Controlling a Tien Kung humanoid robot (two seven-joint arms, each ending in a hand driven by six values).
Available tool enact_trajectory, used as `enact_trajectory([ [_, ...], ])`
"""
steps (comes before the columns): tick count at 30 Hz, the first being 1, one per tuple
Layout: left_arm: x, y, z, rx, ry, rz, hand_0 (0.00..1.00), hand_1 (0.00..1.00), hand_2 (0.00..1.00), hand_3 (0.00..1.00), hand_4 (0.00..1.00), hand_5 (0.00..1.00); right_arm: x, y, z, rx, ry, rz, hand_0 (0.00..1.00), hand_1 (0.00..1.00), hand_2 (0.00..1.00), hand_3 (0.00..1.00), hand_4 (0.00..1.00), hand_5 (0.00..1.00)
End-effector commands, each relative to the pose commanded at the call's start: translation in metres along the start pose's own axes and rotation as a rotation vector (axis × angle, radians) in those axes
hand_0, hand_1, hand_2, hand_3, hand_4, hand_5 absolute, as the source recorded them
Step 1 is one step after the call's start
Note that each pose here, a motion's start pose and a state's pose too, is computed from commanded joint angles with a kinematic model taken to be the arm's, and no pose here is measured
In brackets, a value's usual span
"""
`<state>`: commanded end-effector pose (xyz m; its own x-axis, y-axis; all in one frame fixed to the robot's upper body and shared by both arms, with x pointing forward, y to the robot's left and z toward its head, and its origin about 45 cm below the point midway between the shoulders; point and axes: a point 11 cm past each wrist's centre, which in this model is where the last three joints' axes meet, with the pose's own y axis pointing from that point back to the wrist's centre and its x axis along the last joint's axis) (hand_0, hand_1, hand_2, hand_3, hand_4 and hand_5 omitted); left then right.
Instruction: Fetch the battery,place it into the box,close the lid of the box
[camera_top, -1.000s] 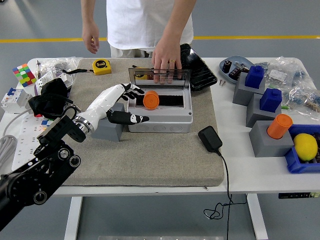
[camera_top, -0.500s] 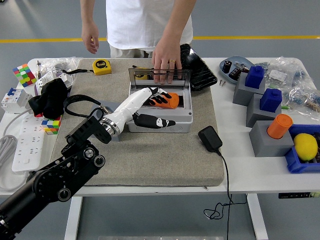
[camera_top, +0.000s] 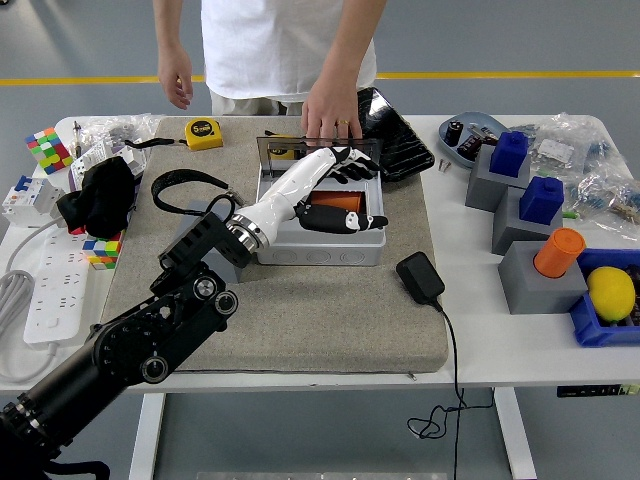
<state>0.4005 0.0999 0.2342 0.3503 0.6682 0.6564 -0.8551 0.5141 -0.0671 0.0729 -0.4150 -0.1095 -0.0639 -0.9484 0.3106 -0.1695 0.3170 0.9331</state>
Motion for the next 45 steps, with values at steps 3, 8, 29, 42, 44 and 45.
enact_trajectory([
  [3, 0.014, -0.005, 0.002, -0.015, -0.048, 0.038, 0.64, 0.708, 0.686, 0.726, 0.998, 0.341, -0.001, 0.0, 0.0, 0.001, 0.001, -0.001, 0.64, 0.635, 0.668, 0.586, 0.998, 0.566],
  [8, 0.038, -0.013, -0.002, 0.007, -0.134, 0.084, 0.787, 0.804, 0.769, 0.776, 0.998, 0.366, -0.001, 0.0, -0.004, 0.008, 0.004, -0.003, 0.641, 0.635, 0.668, 0.585, 0.998, 0.566],
  [29, 0.041, -0.009, -0.04, 0.21, -0.223, 0.024, 0.787, 0.809, 0.764, 0.76, 0.998, 0.426, -0.001, 0.0, -0.001, 0.004, -0.005, -0.001, 0.642, 0.635, 0.668, 0.586, 0.998, 0.566],
  [42, 0.023, 0.008, -0.027, 0.22, -0.197, -0.045, 0.702, 0.75, 0.723, 0.738, 0.998, 0.415, -0.001, 0.0, 0.0, 0.005, -0.009, 0.0, 0.641, 0.635, 0.668, 0.586, 0.998, 0.567],
  [44, 0.02, 0.012, -0.028, 0.226, -0.193, -0.058, 0.677, 0.736, 0.716, 0.735, 0.998, 0.416, -0.001, 0.0, 0.0, 0.004, -0.007, 0.0, 0.641, 0.635, 0.668, 0.586, 0.998, 0.567],
  [45, 0.018, 0.015, -0.029, 0.232, -0.192, -0.066, 0.677, 0.736, 0.716, 0.735, 0.998, 0.416, -0.001, 0.0, 0.0, 0.004, -0.007, 0.0, 0.641, 0.635, 0.668, 0.586, 0.998, 0.567],
])
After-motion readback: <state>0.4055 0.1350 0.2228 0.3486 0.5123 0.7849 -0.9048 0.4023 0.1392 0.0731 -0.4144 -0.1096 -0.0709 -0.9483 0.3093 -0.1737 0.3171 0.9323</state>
